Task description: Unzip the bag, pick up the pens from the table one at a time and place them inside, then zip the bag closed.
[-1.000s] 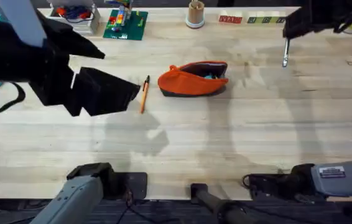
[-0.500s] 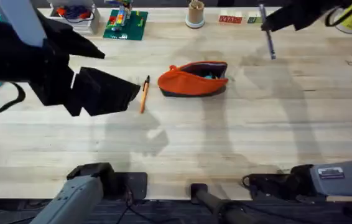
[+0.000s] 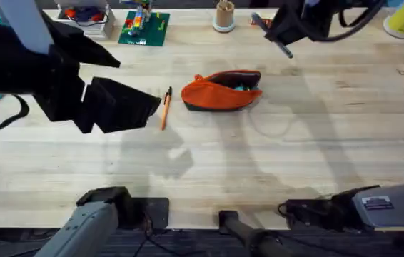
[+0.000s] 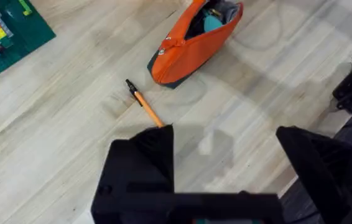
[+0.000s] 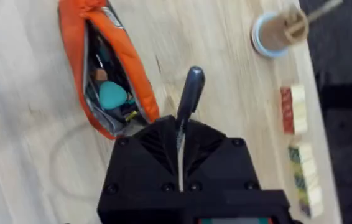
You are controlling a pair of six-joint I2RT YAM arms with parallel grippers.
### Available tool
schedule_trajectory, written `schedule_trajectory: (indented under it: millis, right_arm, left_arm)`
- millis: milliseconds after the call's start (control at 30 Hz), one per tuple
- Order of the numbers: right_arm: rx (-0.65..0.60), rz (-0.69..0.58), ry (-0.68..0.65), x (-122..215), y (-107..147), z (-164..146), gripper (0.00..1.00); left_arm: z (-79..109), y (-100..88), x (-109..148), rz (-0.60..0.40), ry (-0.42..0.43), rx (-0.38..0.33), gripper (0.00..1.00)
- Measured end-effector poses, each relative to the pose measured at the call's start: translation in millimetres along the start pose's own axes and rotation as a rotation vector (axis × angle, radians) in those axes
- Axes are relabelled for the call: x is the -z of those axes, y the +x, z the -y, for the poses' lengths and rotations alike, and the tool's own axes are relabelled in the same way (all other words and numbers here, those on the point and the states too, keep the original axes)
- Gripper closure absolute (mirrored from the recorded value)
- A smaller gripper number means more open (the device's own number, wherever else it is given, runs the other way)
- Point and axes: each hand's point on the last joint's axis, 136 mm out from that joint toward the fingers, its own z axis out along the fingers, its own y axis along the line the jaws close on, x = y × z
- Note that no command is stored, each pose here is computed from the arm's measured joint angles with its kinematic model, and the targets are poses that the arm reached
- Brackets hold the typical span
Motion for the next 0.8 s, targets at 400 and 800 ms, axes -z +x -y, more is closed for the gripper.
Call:
schedule_trajectory:
  millis: [400, 800]
  right_arm:
    - [0.192, 0.005, -0.086, -22, -18, -25, 0.969]
    - [0.256, -0.042, -0.248, -56, -9, -55, 0.969]
  left_arm:
    - [0.0, 0.0, 0, 0.000, 0.000, 0.000, 0.007]
    - [0.0, 0.0, 0, 0.000, 0.000, 0.000, 0.007]
